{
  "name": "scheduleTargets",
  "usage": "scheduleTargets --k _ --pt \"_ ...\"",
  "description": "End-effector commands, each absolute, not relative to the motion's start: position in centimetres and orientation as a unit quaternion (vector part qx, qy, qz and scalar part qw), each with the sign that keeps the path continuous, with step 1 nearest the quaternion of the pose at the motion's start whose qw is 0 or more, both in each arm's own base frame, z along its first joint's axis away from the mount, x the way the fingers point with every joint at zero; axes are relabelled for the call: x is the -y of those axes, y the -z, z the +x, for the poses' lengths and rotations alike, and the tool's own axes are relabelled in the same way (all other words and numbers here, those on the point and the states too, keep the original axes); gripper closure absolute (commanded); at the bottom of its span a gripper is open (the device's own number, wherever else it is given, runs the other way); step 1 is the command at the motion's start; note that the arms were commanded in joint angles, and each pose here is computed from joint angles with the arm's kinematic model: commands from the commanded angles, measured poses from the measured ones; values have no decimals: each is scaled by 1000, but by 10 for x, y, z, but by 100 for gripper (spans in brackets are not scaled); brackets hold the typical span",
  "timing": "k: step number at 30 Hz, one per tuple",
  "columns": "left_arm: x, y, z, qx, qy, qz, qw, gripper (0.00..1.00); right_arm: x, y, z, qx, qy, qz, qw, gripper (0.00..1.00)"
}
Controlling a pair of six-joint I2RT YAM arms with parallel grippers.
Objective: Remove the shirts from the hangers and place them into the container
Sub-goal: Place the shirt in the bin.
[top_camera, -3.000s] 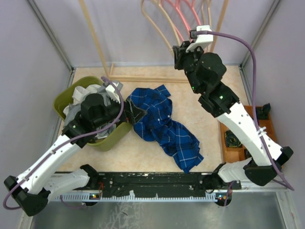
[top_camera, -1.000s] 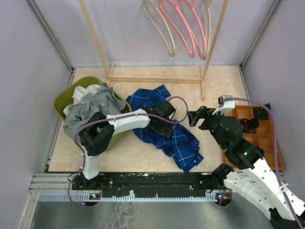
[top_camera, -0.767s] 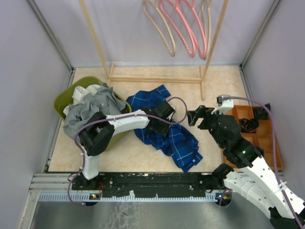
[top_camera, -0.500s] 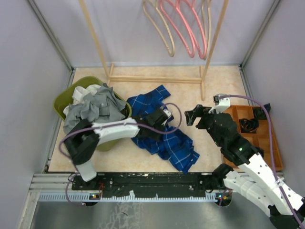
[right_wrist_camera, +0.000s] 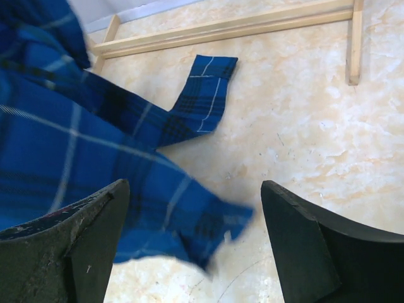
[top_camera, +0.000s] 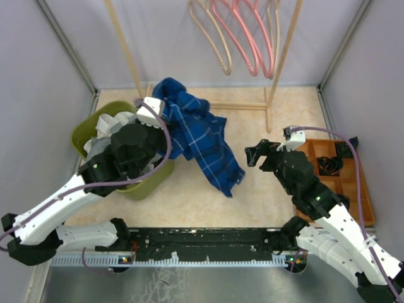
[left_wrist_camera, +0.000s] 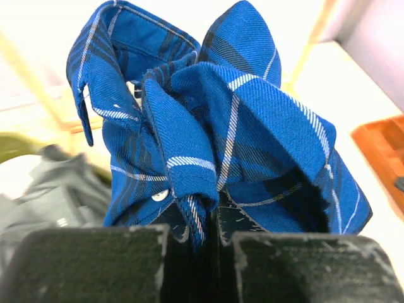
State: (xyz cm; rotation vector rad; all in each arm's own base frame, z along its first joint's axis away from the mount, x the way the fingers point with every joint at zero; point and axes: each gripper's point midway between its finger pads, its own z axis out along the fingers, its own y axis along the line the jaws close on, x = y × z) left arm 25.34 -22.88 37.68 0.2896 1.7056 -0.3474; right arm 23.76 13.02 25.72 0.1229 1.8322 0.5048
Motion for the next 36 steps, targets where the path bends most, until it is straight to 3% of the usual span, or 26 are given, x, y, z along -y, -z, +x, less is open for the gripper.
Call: scheduleTargets --k 1,10,12,18,21,25,31,32,33,34,35,36 --pt "147 -407 255 -738 26 32 674 100 -129 -271 244 -762 -228 75 601 15" --pt "34 -472 231 -689 -230 -86 682 100 -133 -268 248 -764 -226 72 600 15" --pt "21 -481 225 -680 -247 -107 682 100 -134 -267 249 -765 -227 71 598 14" --pt "0 -436 229 -697 -355 -117 612 100 -141 -263 250 -767 -237 65 593 14" --pt "-21 -413 221 -708 -373 -138 583 100 -142 -264 250 -769 -237 62 590 14" --pt "-6 -394 239 -714 -409 -105 558 100 -143 -263 250 -770 -239 59 588 14" --pt "13 -383 249 -704 -351 -156 598 100 -142 -263 248 -770 -242 64 587 14" --pt "16 -379 249 -702 -335 -165 607 95 -142 -263 248 -769 -242 64 587 14" --pt "20 -371 248 -699 -312 -179 618 72 -142 -263 248 -769 -241 63 588 14" --pt "22 -364 246 -696 -295 -189 626 37 -142 -264 248 -769 -240 62 589 14" --pt "23 -357 243 -693 -275 -203 635 20 -141 -265 248 -769 -239 61 590 14" --pt "22 -350 241 -689 -258 -215 642 16 -141 -265 248 -769 -238 61 590 14"
